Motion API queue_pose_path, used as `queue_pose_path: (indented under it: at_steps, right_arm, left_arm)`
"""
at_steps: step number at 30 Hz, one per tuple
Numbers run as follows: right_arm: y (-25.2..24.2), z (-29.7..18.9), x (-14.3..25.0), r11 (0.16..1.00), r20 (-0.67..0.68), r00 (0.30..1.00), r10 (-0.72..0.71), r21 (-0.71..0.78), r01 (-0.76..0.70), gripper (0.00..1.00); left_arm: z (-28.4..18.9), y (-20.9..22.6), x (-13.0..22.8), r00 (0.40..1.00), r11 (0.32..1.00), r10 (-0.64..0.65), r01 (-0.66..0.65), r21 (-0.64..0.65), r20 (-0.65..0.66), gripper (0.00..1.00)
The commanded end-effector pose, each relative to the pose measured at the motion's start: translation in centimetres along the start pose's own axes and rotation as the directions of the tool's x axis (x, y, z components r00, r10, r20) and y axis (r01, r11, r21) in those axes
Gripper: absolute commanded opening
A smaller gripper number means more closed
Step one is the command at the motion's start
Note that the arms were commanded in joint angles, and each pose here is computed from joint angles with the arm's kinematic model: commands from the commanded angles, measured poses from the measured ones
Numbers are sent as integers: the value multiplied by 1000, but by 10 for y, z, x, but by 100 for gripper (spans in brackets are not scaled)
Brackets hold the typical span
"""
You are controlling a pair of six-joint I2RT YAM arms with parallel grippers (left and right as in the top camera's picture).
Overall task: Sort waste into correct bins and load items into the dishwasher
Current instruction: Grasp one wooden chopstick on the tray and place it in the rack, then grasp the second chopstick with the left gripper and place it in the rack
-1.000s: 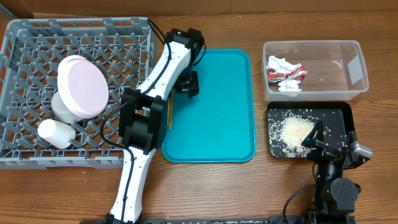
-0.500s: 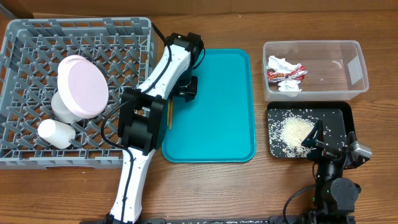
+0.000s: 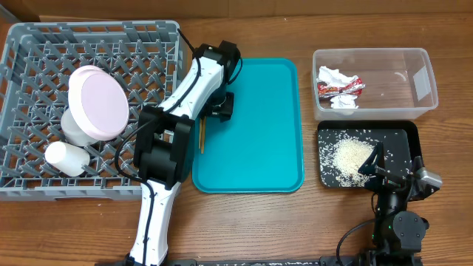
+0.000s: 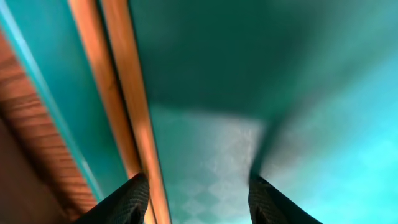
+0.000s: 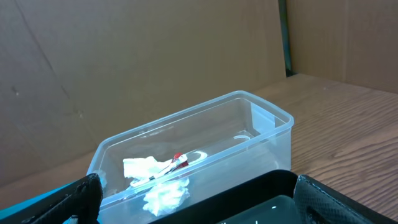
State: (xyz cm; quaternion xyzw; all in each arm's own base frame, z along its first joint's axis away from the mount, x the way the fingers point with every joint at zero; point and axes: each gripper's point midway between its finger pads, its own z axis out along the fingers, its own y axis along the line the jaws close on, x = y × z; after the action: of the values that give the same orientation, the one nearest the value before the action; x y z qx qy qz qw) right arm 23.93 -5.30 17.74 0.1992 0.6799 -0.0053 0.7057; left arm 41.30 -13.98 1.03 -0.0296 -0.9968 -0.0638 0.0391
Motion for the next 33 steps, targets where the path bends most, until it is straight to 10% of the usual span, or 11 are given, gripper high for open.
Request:
queue_pose_path:
  at_steps: [1, 7, 23, 33]
  right_arm:
    - [-2, 0, 1, 1000, 9, 1000, 2, 7, -2, 100]
    - [-2, 0, 1, 1000, 8, 1000, 2, 7, -2, 100]
    - [-2, 0, 1, 1000, 8, 1000, 2, 7, -2, 100]
    - [-2, 0, 1, 1000, 8, 1000, 2, 7, -2, 100]
  left_arm:
    - [8, 5, 4, 1000, 1000, 10, -10, 3, -7, 49]
    - [25, -13, 17, 998, 995, 49, -45, 86, -48, 5]
    - [-155, 49, 38, 945, 988, -148, 131, 79, 292, 4]
    - [-148, 174, 47, 898, 925, -354, 377, -42, 260, 4]
